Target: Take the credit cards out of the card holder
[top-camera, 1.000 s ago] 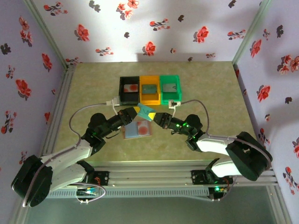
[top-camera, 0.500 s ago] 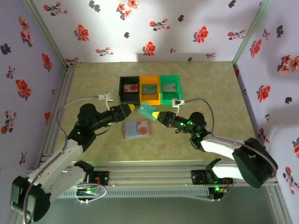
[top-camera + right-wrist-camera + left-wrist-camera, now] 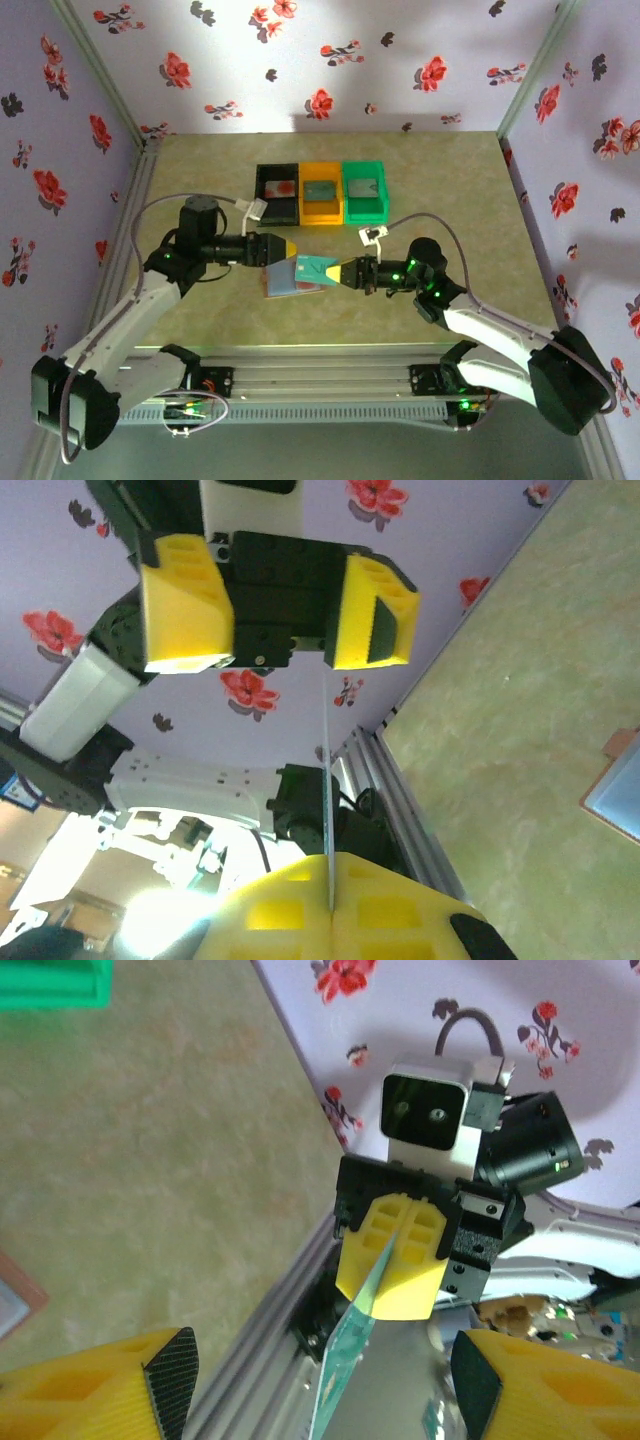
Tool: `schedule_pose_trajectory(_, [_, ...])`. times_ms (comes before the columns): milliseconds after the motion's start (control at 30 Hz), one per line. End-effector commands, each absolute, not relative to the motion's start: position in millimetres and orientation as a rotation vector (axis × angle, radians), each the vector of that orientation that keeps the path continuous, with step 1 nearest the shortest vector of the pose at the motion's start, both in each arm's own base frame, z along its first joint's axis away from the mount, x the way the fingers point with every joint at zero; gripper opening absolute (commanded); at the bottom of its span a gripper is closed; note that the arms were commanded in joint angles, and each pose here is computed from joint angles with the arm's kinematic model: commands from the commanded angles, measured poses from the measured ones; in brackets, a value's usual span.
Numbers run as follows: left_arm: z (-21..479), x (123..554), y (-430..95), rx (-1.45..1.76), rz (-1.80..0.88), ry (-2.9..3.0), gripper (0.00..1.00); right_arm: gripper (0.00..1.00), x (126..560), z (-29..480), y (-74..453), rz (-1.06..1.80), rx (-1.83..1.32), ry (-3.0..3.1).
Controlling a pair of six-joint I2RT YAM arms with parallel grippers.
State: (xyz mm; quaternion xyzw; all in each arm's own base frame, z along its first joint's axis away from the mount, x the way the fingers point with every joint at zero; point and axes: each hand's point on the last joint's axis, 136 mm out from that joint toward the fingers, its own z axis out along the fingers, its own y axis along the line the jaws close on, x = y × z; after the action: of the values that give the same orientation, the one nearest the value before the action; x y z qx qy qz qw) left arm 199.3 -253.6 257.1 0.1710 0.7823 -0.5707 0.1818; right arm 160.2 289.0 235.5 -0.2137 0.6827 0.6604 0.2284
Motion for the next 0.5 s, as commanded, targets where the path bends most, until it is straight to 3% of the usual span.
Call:
schedule_pose_trajectory(0, [270.6,180.2,-260.9,0.638,-1.71,2.156,0.69,0.0,151.7,246.2,290.4,1.841,-0.687,1.835])
schedule_pose_trajectory(467, [259.7,148.1,-273.1,0.79,-1.833,2.152,0.56,0.0,146.6,254.4,296.2,1.895,-0.732,1.792])
